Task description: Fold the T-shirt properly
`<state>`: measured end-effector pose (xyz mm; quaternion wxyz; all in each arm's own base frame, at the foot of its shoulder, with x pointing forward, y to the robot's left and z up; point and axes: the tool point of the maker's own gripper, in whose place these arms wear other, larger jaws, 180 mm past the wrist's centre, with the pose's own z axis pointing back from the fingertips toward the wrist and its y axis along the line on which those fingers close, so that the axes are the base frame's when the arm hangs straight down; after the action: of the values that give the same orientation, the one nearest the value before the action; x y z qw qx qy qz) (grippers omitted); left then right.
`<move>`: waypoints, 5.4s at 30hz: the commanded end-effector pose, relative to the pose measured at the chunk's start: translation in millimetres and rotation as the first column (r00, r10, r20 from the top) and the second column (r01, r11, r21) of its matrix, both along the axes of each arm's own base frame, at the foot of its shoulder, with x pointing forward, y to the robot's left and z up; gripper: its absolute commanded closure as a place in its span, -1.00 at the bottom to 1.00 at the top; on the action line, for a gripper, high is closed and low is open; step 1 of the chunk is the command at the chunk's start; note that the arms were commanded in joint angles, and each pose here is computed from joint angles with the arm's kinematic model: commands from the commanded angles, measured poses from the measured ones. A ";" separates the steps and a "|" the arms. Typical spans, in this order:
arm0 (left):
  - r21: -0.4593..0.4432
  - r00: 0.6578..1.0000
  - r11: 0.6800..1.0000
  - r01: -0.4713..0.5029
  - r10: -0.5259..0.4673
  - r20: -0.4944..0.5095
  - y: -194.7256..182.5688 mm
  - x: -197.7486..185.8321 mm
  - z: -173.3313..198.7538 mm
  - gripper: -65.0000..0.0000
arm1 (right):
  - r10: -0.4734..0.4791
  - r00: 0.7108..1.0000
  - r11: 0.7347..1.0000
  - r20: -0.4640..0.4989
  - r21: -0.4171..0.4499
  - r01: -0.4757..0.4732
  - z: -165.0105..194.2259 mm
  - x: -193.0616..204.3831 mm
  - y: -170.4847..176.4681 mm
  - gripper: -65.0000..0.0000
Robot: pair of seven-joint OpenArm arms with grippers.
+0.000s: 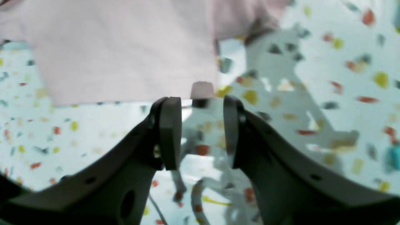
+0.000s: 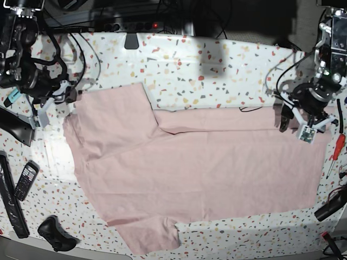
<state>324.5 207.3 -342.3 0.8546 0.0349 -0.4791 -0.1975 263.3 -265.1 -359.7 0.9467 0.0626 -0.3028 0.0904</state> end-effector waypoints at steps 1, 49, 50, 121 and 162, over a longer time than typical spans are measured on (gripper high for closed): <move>0.006 0.998 1.000 0.005 -0.005 0.059 2.8 8.1 17.3 0.09 | -0.005 0.999 1.000 0.046 -0.024 0.006 12.2 10.0 -5.8 0.33; 0.003 0.997 1.000 0.015 -0.015 0.070 1.0 8.6 19.0 0.09 | -0.066 0.911 0.985 0.408 0.174 -0.007 78.3 62.8 47.9 1.00; 0.003 0.997 1.000 0.015 -0.015 0.070 1.0 8.3 18.8 0.09 | -0.065 0.901 0.985 0.429 0.175 -0.012 85.4 69.0 48.6 1.00; -0.007 0.999 1.000 0.023 -0.022 0.034 -1.1 -10.6 2.7 0.09 | 0.119 0.991 0.979 -0.062 -0.160 -0.127 -12.9 117.9 131.3 0.45; -0.007 0.999 1.000 0.023 -0.022 0.034 -1.0 -10.6 2.6 0.09 | 0.084 0.992 0.955 -0.099 -0.275 -0.108 -24.7 107.2 107.5 0.45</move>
<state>306.3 204.0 -354.9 0.8575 0.0238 -0.4726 -0.2020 357.7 -154.6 -399.2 0.9579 -0.0459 -0.2203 0.1783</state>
